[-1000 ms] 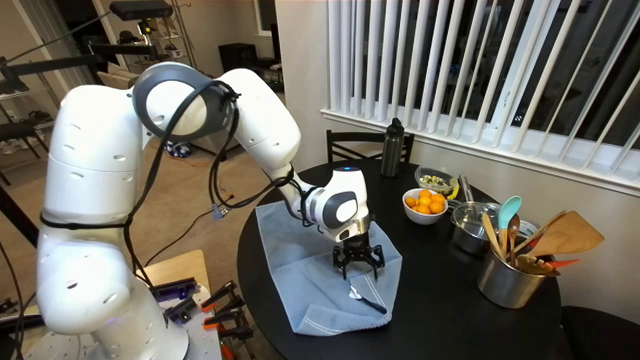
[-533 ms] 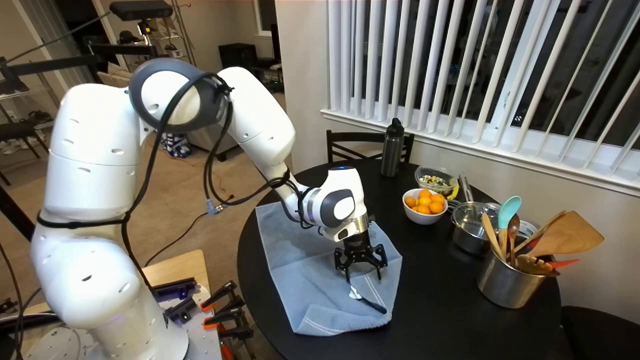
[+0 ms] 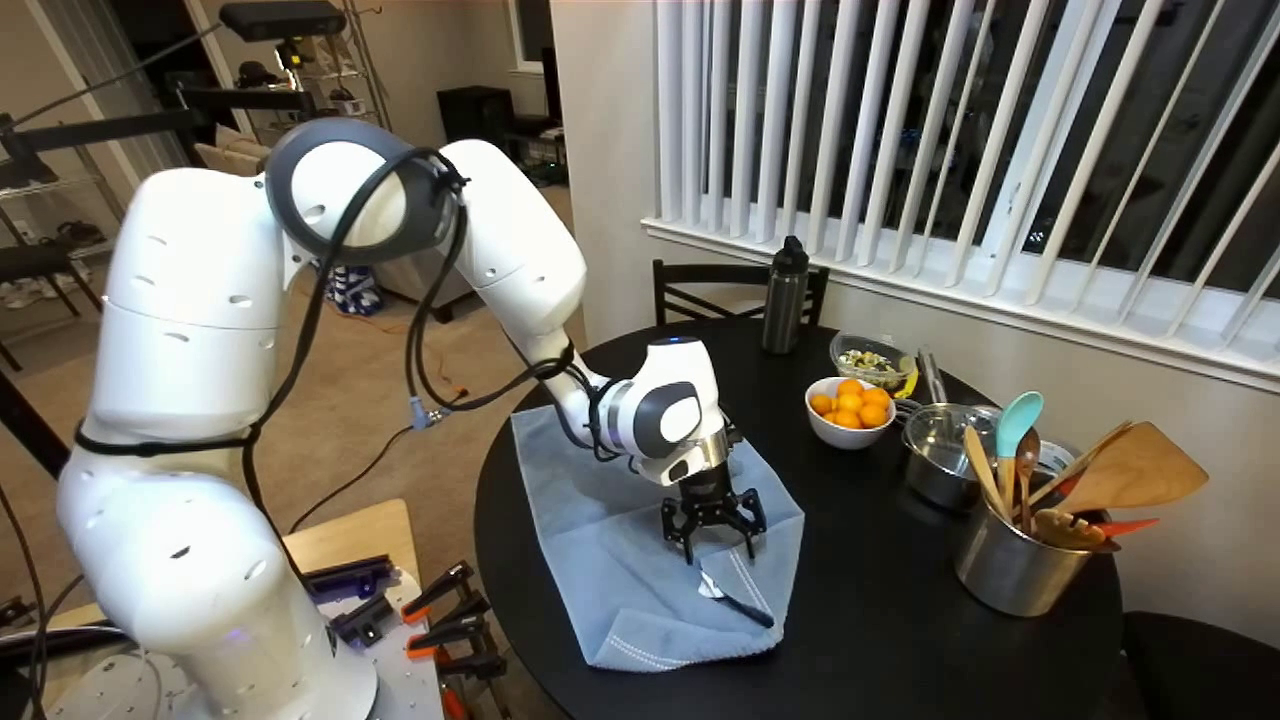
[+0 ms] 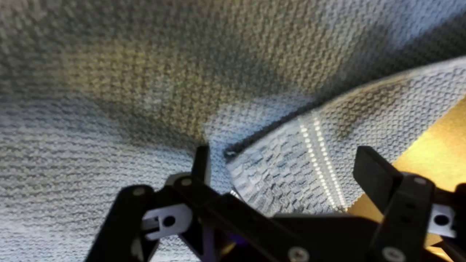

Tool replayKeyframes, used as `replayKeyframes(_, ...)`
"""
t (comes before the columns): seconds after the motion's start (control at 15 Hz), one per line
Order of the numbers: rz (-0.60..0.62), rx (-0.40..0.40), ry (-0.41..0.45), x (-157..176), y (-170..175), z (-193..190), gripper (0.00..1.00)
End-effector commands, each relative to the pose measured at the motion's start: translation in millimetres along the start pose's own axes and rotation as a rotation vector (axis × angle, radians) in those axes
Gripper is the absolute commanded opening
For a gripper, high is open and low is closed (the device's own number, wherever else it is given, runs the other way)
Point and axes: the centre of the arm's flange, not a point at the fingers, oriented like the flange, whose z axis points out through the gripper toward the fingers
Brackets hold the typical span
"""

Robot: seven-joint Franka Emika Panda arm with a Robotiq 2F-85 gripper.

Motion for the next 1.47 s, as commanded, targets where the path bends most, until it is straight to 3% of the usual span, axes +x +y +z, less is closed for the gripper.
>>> replayKeyframes(0.0,0.002,0.003,-0.029,7.7,3.5,1.4,1.00)
replayKeyframes(0.8,0.008,0.013,-0.011,3.9,-7.9,7.7,1.00)
replayKeyframes(0.93,0.007,0.017,-0.009,3.4,-9.3,9.0,0.74)
replayKeyframes(1.4,0.015,0.023,-0.015,7.4,-13.0,5.6,0.28)
